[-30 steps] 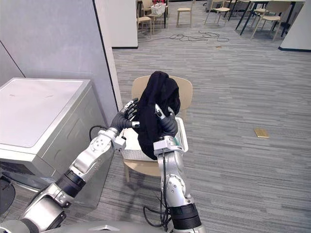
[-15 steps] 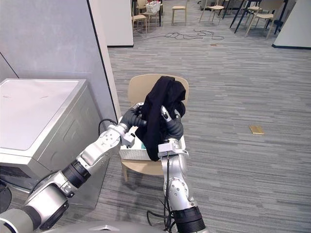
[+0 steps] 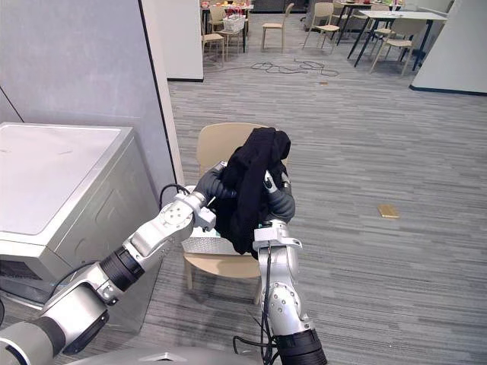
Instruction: Pick up the laundry basket with both hands and put the clothes into the washing machine.
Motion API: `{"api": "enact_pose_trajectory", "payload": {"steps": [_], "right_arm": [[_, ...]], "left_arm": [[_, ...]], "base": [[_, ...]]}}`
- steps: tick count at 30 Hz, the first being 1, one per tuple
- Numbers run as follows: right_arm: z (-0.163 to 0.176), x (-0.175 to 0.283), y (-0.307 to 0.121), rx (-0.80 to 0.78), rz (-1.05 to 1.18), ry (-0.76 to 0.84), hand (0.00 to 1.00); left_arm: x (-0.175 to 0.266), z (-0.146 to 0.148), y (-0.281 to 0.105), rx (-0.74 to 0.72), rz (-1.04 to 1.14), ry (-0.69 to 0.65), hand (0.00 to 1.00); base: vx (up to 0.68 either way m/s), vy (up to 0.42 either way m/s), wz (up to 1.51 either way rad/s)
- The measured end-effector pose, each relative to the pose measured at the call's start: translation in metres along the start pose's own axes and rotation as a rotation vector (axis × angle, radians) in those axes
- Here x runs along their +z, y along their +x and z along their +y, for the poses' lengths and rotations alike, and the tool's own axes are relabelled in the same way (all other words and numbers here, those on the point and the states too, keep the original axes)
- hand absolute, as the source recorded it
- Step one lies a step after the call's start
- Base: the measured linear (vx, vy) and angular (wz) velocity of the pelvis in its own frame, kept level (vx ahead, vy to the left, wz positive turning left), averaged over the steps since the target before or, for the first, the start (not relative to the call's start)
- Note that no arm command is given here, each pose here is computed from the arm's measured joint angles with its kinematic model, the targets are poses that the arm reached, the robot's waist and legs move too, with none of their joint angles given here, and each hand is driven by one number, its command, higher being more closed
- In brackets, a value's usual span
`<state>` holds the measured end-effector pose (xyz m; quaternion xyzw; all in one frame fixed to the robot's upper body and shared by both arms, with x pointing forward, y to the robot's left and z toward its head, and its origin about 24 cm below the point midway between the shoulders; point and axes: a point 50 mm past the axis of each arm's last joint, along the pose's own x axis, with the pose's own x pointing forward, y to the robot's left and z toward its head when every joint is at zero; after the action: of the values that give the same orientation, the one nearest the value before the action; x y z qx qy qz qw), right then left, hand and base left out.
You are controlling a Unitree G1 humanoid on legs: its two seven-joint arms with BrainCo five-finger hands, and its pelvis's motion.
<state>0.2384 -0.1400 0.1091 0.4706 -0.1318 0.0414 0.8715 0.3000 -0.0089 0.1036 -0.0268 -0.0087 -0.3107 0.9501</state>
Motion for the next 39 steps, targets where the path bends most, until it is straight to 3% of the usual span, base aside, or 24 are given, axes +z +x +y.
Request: {"api": "enact_pose_trajectory", "payload": {"steps": [1,2,9,15,23,31,39], "right_arm": [[0.000,0.000,0.000,0.000,0.000,0.000,1.00],[0.000,0.000,0.000,-0.001,0.000,0.000,0.00],[-0.013,-0.001,-0.016,-0.055,0.016,-0.014,0.00],[-0.043,-0.013,-0.049,-0.218,0.143,-0.026,0.00],[-0.068,0.022,-0.057,-0.334,0.008,-0.083,0.00],[-0.077,0.037,-0.062,-0.406,-0.090,-0.072,0.00],[-0.087,0.057,-0.069,-0.472,-0.191,-0.126,0.00]], "left_arm": [[-0.001,0.000,0.000,0.000,0.005,-0.014,1.00],[-0.001,0.000,0.000,0.000,0.010,-0.029,1.00],[-0.006,0.005,0.000,0.035,0.034,-0.091,1.00],[0.019,0.038,-0.011,0.196,-0.123,-0.321,1.00],[0.012,0.073,-0.037,0.378,-0.201,-0.477,1.00],[0.024,0.095,-0.050,0.493,-0.301,-0.546,1.00],[0.067,0.121,-0.095,0.596,-0.584,-0.526,1.00]], "base": [[0.00,0.000,0.00],[0.00,0.000,0.03],[0.00,0.000,0.06],[-0.01,-0.001,-0.07],[-0.01,0.009,-0.13],[0.00,0.002,-0.02],[0.01,0.004,-0.06]]}}
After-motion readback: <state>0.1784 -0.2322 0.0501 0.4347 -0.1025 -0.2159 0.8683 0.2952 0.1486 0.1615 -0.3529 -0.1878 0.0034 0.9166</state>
